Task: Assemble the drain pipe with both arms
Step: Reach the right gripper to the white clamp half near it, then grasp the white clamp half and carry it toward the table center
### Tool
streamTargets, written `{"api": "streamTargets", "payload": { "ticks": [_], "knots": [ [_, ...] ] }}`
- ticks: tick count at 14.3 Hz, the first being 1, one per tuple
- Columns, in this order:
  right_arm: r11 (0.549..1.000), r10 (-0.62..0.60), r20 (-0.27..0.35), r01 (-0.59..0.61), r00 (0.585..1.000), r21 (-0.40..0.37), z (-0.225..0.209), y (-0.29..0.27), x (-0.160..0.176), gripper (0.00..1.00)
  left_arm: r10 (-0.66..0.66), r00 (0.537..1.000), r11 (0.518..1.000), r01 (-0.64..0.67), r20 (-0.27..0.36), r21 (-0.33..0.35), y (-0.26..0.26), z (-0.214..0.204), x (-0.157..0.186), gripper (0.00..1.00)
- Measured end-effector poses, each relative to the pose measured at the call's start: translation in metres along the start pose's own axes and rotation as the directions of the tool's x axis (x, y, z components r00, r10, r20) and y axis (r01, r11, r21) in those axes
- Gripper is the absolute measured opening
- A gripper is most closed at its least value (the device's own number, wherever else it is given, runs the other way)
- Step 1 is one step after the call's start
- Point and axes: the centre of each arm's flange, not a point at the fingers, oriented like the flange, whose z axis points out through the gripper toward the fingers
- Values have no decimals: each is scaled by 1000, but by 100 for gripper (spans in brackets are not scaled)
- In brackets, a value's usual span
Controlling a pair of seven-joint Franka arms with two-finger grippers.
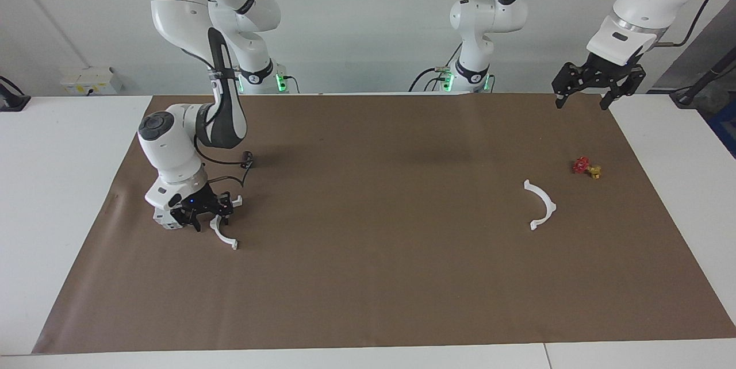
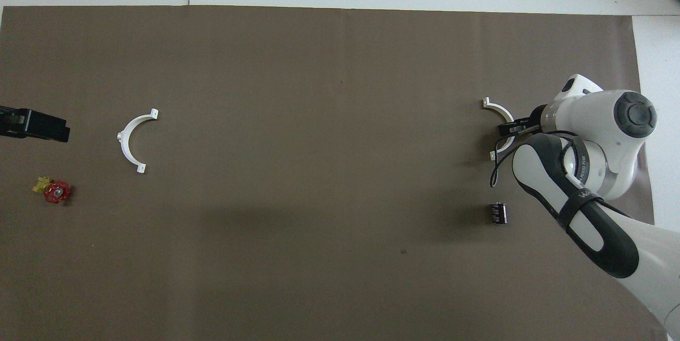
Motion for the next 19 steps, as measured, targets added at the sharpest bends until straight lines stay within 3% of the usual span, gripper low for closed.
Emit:
{"api": "streamTargets", "payload": {
  "ticks": [2, 4, 5, 9, 14, 19],
  "knots": [
    [1000, 0, 0, 0, 1000, 0, 0, 0, 0, 57, 0, 1000, 1000, 0, 0, 0, 0, 0, 0, 100],
    [1000, 0, -4, 0, 1000, -1, -2, 1, 2, 30, 0, 1000, 1000, 0, 0, 0, 0, 0, 0, 100],
    [1000, 0, -3, 0, 1000, 0, -5, 1, 5, 21, 0, 1000, 1000, 0, 0, 0, 0, 0, 0, 100],
    [1000, -1, 12, 1, 1000, 27, -39, -21, 36, 21, 0, 1000, 1000, 0, 0, 0, 0, 0, 0, 100],
    [986, 155, 35, -157, 987, 63, -77, -141, 66, 21, 0, 1000, 1000, 0, 0, 0, 0, 0, 0, 100],
    [972, 220, 49, -223, 974, 77, -81, -252, 64, 21, 1, 1000, 1000, -1, 0, 0, 0, 0, 0, 100]
  ]
}}
